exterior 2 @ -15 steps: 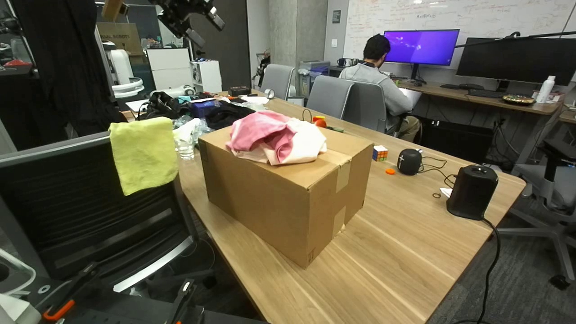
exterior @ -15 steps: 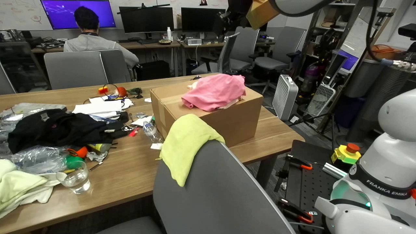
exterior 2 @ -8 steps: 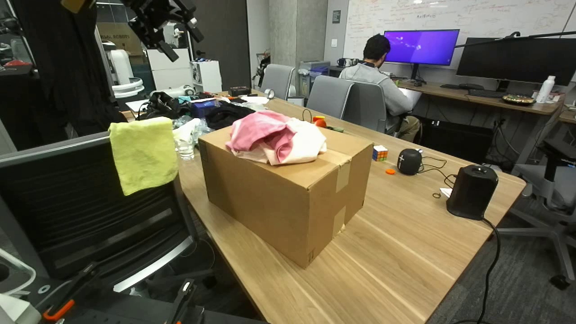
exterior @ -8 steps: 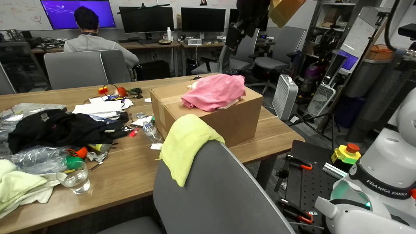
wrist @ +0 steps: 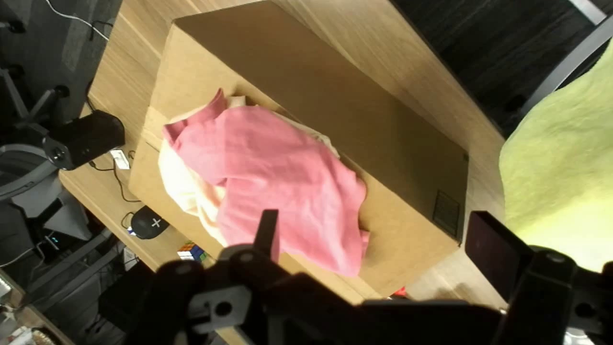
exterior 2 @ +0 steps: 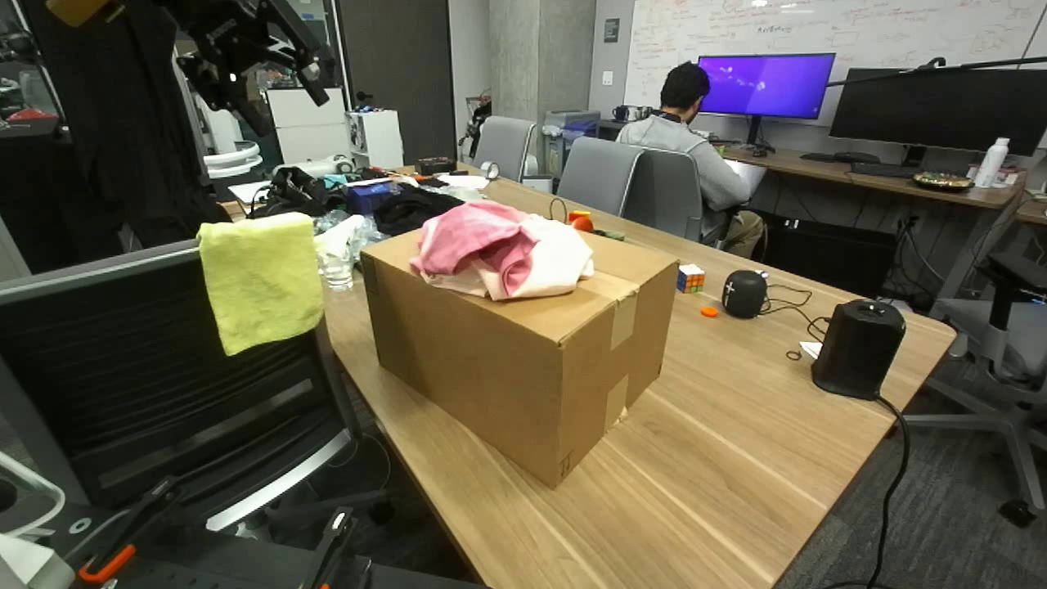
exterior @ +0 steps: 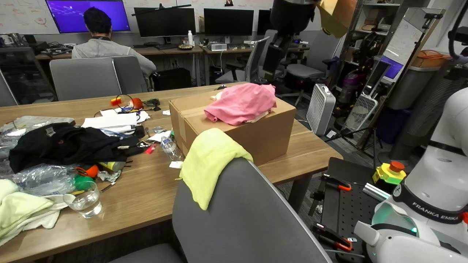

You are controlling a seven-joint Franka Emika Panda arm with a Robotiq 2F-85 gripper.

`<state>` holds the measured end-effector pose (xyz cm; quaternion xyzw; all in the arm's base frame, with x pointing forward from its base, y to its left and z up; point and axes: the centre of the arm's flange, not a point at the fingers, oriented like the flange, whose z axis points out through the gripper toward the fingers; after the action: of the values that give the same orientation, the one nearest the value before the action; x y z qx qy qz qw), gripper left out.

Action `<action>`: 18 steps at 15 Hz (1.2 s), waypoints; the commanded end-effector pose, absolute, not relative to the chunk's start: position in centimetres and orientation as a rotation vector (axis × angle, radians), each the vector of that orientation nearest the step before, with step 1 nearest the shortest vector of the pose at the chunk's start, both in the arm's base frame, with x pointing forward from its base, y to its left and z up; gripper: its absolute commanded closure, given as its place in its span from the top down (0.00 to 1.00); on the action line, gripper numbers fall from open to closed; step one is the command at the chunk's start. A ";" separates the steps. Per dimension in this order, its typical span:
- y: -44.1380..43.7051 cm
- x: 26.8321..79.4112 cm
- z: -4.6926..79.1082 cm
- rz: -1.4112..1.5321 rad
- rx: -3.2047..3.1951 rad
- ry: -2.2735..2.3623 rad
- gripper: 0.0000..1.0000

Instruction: Remove the t-shirts and towel from the backrest of the chair and place them on top of the box

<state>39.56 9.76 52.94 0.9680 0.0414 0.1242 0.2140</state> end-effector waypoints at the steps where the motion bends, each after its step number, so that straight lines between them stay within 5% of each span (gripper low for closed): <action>1: 11.5 38.1 52.2 0.326 2.720 0.252 1.00; 18: 23.8 31.1 45.5 0.387 2.874 0.577 1.00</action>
<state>32.21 22.78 46.08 0.9680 0.1976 0.1083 0.1108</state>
